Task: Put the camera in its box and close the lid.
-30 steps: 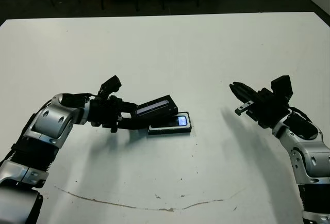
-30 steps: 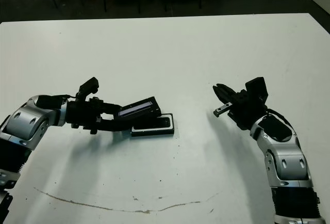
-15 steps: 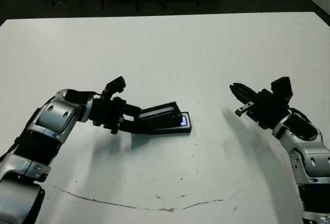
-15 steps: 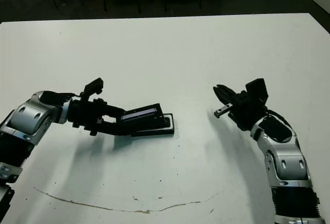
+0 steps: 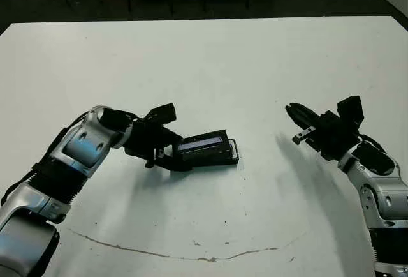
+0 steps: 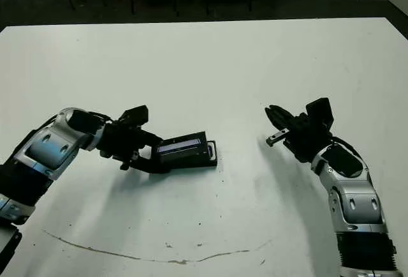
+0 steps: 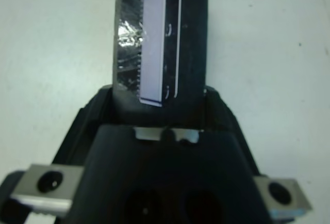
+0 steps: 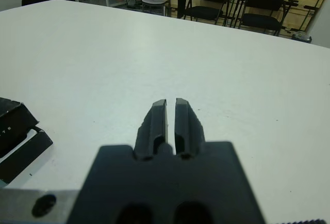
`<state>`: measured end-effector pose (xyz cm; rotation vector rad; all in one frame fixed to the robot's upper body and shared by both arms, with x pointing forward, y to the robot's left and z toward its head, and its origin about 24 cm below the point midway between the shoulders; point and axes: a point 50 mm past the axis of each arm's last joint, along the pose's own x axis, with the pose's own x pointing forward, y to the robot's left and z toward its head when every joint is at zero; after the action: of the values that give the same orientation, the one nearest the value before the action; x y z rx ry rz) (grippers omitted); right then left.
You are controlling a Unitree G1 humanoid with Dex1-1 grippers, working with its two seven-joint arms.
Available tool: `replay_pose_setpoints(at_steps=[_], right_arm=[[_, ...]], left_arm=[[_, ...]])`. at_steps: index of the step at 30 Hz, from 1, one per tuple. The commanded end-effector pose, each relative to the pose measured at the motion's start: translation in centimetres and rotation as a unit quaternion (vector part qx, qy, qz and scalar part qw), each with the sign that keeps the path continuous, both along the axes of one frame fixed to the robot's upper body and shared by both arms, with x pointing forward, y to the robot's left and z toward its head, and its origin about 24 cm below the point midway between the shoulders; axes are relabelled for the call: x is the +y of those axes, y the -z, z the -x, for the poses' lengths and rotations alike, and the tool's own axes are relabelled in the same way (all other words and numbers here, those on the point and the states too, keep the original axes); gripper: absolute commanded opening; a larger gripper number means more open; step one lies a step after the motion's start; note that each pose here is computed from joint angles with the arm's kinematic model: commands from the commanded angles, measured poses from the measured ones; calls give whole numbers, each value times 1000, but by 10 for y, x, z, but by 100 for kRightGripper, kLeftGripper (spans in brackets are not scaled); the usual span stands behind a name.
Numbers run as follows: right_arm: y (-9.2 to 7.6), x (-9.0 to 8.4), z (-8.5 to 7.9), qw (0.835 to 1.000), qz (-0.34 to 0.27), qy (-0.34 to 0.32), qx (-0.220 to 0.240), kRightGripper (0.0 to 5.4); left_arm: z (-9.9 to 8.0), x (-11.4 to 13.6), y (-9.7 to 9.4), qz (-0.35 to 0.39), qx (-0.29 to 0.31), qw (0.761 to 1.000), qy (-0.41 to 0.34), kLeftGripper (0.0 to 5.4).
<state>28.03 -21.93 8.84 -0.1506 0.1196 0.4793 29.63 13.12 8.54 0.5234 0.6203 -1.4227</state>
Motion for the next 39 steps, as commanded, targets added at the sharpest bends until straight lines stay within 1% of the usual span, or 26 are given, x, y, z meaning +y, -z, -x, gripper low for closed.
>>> replay_pose_setpoints(at_steps=[1, 10, 13, 15, 19, 23, 27, 31, 39], right_arm=[[5, -5, 3, 1000, 6, 7, 15, 0], [5, -5, 2, 1000, 9, 3, 14, 0], [5, -4, 2, 1000, 14, 4, 11, 0], [4, -4, 3, 1000, 13, 2, 10, 0], [6, -6, 4, 1000, -1, -2, 11, 0], [7, -6, 5, 1000, 0, 0, 15, 0], [9, -4, 5, 1000, -2, -7, 10, 0], [9, -3, 5, 1000, 7, -9, 3, 0], [9, -2, 6, 1000, 11, -6, 5, 0]], left_arm=[[11, -6, 23, -22, 49, 998, 21, 268], [7, -11, 23, -13, 53, 998, 26, 268], [3, -15, 27, -7, 70, 997, 17, 268], [1, -19, 30, -9, 80, 997, 15, 268], [-1, -32, 33, -18, 81, 996, 40, 268], [-1, -48, 31, -34, 48, 996, 71, 268], [-3, -57, 27, -35, 48, 996, 73, 268], [-4, -57, 25, -47, 50, 995, 70, 268], [-2, -45, 24, -75, 23, 995, 65, 268]])
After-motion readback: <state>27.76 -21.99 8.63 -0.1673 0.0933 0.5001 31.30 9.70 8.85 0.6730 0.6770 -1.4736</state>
